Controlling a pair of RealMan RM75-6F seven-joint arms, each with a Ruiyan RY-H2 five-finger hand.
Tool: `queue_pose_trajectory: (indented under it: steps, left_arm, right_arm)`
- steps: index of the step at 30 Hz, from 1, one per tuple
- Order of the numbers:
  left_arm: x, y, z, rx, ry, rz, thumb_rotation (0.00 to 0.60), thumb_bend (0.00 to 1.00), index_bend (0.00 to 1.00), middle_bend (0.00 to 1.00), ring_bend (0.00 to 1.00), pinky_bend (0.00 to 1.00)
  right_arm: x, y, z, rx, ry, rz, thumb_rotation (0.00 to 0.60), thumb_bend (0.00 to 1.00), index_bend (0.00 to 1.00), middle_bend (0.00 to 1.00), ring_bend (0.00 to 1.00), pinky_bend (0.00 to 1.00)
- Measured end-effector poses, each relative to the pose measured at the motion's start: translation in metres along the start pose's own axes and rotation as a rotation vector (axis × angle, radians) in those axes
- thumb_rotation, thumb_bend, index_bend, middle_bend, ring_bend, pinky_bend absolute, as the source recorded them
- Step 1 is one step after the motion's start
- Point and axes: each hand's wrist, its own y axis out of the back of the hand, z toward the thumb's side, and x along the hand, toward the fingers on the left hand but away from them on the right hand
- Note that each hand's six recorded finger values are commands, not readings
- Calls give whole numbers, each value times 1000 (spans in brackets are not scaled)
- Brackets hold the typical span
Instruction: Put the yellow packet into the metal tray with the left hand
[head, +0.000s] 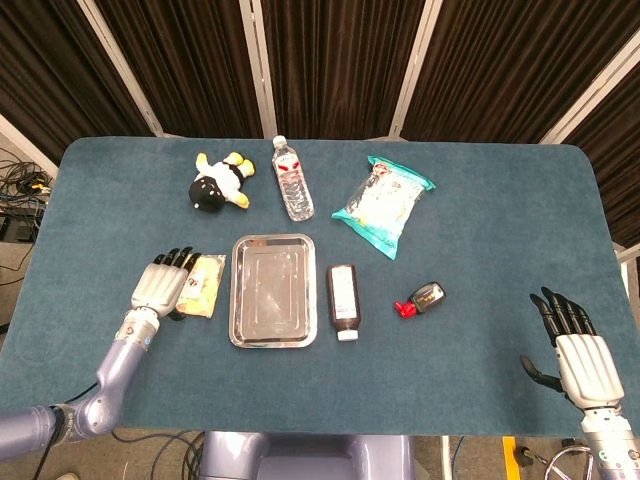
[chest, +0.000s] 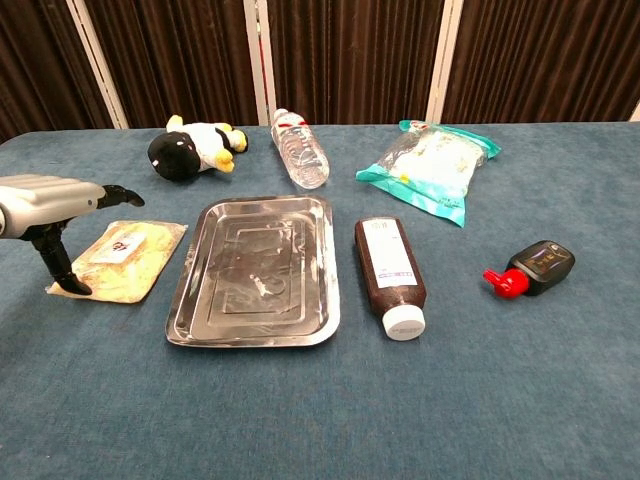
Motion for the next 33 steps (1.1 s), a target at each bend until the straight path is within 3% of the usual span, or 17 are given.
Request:
queue_pose_trajectory:
  steps: [4,7,13,22,33]
  left_arm:
    - [3,-5,0,35,3,2,600,193,330,267,236,389]
    - [7,-9,0,45,6,8,600,244,455,440,392,535]
    - [11,-15,4,55,0,39,600,335,678,672,602,681]
    - [-9,10,3,38,-49,149,600,369,754,746,672,737]
    - [-62,91,-6,-3,-127,310,600,367,740,743,678,746]
  right_arm:
    - [1,0,1,-9,4,2,600,303,0,0,0,87]
    - [1,0,3,-14,11,2,600,304,0,0,0,87]
    - [3,1,4,-24,18,-2,600,304,0,0,0,87]
    - [3,3,2,-38,8,-11,600,304,0,0,0,87]
    - [3,2,7,-40,18,-8,600,304,0,0,0,87]
